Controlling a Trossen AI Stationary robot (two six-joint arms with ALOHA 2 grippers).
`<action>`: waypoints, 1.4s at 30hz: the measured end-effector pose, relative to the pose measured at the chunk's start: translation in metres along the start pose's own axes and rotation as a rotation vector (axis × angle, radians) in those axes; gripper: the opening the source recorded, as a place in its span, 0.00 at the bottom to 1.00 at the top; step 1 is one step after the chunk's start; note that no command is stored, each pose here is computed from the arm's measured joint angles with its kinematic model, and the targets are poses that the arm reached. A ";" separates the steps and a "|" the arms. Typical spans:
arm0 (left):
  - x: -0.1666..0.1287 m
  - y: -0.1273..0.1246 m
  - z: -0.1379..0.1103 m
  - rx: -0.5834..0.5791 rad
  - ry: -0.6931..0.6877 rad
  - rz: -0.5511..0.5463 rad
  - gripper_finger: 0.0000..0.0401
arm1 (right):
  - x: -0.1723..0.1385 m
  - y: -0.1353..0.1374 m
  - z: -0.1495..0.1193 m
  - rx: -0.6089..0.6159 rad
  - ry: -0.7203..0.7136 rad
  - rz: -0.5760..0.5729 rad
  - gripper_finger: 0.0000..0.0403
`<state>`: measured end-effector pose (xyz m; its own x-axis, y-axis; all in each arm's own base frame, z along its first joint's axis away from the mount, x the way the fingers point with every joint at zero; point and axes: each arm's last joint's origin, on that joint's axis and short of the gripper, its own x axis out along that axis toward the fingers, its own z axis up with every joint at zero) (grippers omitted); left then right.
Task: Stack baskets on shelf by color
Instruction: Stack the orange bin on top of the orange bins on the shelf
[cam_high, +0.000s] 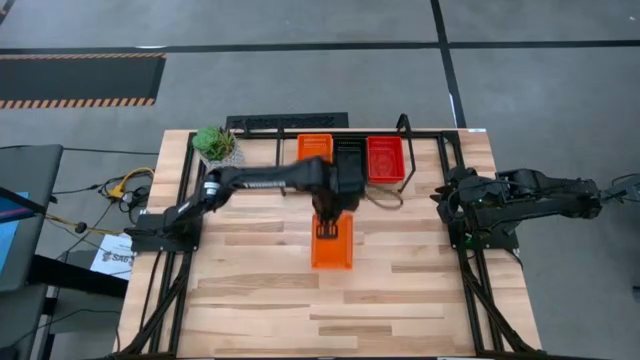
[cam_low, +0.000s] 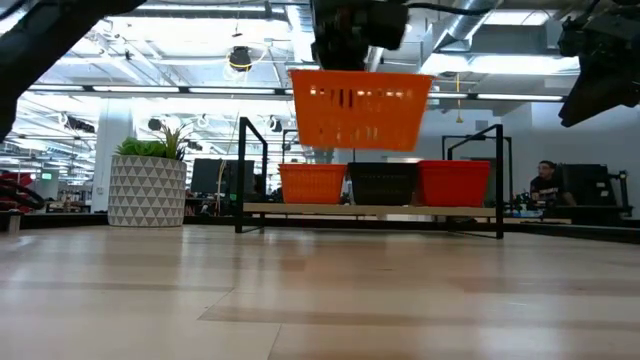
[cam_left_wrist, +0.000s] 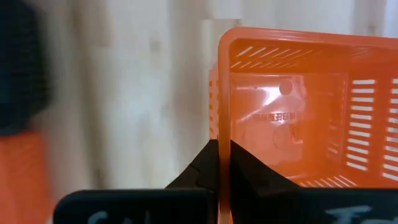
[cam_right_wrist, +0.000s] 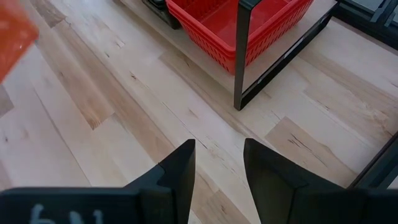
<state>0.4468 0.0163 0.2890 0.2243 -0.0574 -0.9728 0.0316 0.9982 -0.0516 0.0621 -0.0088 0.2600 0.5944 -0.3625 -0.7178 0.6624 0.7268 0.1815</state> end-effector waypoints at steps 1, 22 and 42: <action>-0.009 0.007 -0.001 -0.008 -0.004 0.015 0.00 | 0.000 0.000 0.000 0.000 0.000 0.000 0.40; -0.069 0.159 -0.048 -0.031 -0.033 0.314 0.00 | 0.000 0.000 0.000 0.003 -0.001 0.000 0.40; -0.074 0.216 -0.062 0.083 -0.096 0.403 0.00 | 0.000 -0.001 0.001 0.025 -0.019 -0.022 0.40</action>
<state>0.3765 0.2377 0.3359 0.3247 0.3316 -0.8858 0.0008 0.9364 0.3508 0.0619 -0.0096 0.2602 0.5880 -0.3892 -0.7091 0.6863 0.7040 0.1827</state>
